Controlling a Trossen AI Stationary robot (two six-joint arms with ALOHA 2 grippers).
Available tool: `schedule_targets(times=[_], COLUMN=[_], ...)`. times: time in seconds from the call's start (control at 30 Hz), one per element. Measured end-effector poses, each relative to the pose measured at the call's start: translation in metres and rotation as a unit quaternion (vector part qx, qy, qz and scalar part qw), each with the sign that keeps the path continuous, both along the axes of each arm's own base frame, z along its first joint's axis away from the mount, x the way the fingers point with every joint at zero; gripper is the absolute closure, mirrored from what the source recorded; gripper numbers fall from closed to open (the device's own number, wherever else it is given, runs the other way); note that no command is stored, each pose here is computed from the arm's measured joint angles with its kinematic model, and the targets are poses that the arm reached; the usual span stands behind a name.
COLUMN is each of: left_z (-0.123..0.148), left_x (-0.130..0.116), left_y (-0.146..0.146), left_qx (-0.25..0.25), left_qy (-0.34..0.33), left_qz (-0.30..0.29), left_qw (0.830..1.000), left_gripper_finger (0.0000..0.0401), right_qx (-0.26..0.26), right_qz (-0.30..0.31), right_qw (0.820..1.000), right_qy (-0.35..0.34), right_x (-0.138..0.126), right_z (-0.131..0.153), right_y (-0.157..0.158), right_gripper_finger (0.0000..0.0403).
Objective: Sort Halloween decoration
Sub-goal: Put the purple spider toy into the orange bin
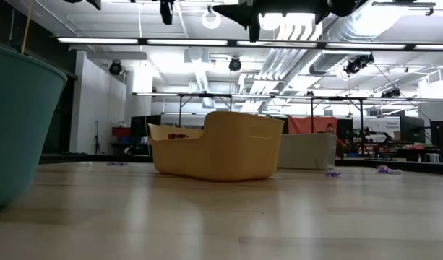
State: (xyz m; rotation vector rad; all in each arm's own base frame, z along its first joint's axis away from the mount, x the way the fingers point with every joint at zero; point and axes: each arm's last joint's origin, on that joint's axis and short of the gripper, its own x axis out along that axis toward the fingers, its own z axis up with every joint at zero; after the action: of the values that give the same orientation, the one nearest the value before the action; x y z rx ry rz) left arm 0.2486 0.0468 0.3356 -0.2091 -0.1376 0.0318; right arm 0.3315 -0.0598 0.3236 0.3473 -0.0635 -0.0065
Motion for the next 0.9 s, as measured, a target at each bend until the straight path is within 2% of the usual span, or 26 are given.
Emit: schedule_targets(times=[0.2,0.37,0.53,0.7,0.9], left_z=[-0.008,-0.011,-0.013,-0.013,-0.013], left_x=[0.011,0.017,0.019,0.019,0.019], left_y=[0.0,0.001,0.001,0.001,0.001], left_qx=[-0.001,0.0,0.0,0.0,0.0], left_qy=[0.001,-0.003,-0.002,-0.002,-0.002], left_qz=[-0.005,-0.005,-0.005,-0.005,-0.005], left_qw=[1.0,1.0,1.0,1.0,1.0], left_gripper_finger=[0.0401,0.0401,0.0401,0.0401,0.0401], right_qx=[-0.013,-0.015,-0.017,-0.018,-0.018], right_qz=[0.015,0.065,0.065,0.061,0.059], right_qw=[1.0,0.998,0.998,0.998,0.998], right_qy=[-0.003,-0.006,-0.003,-0.003,-0.003], right_x=[-0.001,-0.001,-0.001,-0.001,-0.001], right_z=[0.001,0.002,0.001,0.001,0.001], right_y=[0.001,0.005,0.005,0.005,0.005], right_gripper_finger=[0.02,0.0214,0.0237,0.0284,0.0369])
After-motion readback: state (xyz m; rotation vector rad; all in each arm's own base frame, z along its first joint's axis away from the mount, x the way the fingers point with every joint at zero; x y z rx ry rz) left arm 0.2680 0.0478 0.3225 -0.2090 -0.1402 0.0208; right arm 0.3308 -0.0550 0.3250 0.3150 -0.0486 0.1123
